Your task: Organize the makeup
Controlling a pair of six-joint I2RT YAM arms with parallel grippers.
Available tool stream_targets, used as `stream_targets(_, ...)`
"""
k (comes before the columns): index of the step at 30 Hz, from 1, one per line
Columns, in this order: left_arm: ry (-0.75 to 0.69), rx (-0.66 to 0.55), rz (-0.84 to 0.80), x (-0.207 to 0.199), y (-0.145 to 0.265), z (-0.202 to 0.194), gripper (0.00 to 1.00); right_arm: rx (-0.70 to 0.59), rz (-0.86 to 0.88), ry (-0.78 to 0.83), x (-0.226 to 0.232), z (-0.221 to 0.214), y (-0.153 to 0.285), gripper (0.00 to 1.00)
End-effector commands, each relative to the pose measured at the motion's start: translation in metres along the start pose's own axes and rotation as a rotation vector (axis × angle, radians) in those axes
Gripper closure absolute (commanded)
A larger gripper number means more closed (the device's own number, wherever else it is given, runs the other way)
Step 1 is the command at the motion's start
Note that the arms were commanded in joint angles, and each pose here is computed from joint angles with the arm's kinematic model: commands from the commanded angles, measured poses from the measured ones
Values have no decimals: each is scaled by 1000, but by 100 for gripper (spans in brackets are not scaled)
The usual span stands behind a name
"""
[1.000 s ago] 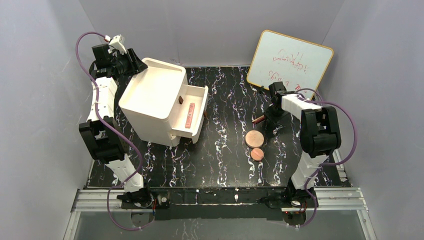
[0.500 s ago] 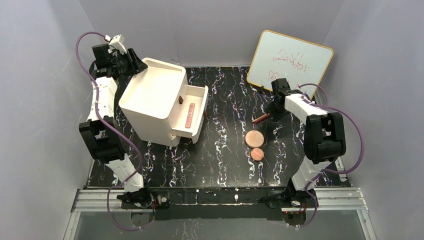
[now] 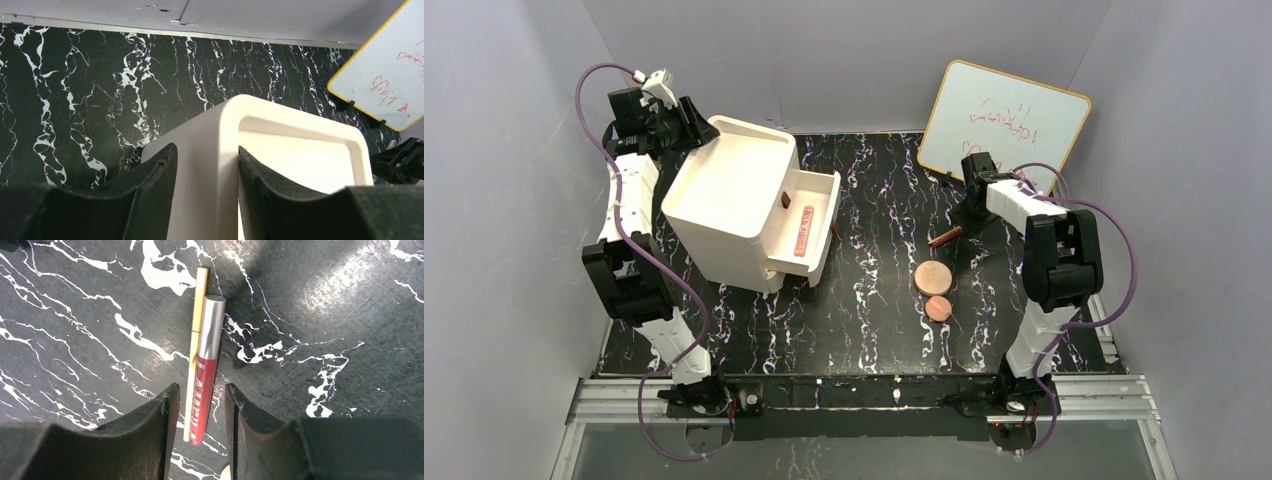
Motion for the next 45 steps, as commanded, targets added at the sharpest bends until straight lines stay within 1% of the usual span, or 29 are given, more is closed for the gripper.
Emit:
stream_targets(1,44,102,4,3,-9,-28,56,-22,19,0,9,11,3,54)
stream_targets(17,42,100,3,2,-9,-27,56,18,-9,20,1,-1,-7,56)
stream_targets(24,40,99,4,2,-8,-27,57,68,-23,28,-3,-13,-19,66)
stream_targets(27,42,101,3,2,-8,-27,57,73,-26,28,-4,-14,-21,75)
stream_targets(30,41,101,5,2,-8,-27,57,76,-33,34,-5,-16,-24,76)
stream_targets(31,41,101,6,3,-9,-28,57,78,-33,36,-5,-16,-25,80)
stream_targets(33,42,103,7,3,-9,-28,57,85,-39,37,-6,-18,-28,82)
stream_targets(35,42,101,6,3,-9,-28,57,91,-38,42,-7,-20,-30,89)
stream_targets(36,42,102,7,3,-9,-28,57,97,-39,44,-8,-22,-32,95)
stream_targets(37,42,100,7,3,-8,-27,57,101,-38,46,-8,-23,-33,99)
stream_targets(41,44,103,8,3,-9,-28,57,101,-38,48,-8,-23,-34,99)
stream_targets(45,44,103,9,4,-9,-28,57,62,-34,50,-7,-14,-24,99)
Point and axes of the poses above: each gripper's point midway between its finger pads, its own y axis back along the fingers, its own x axis along the line the jaws close on, z = x × y, the point moved 2 cm from there along y, back along the fingers, and after that the axes turned 7 degrees about y, right-handed, at the moved point
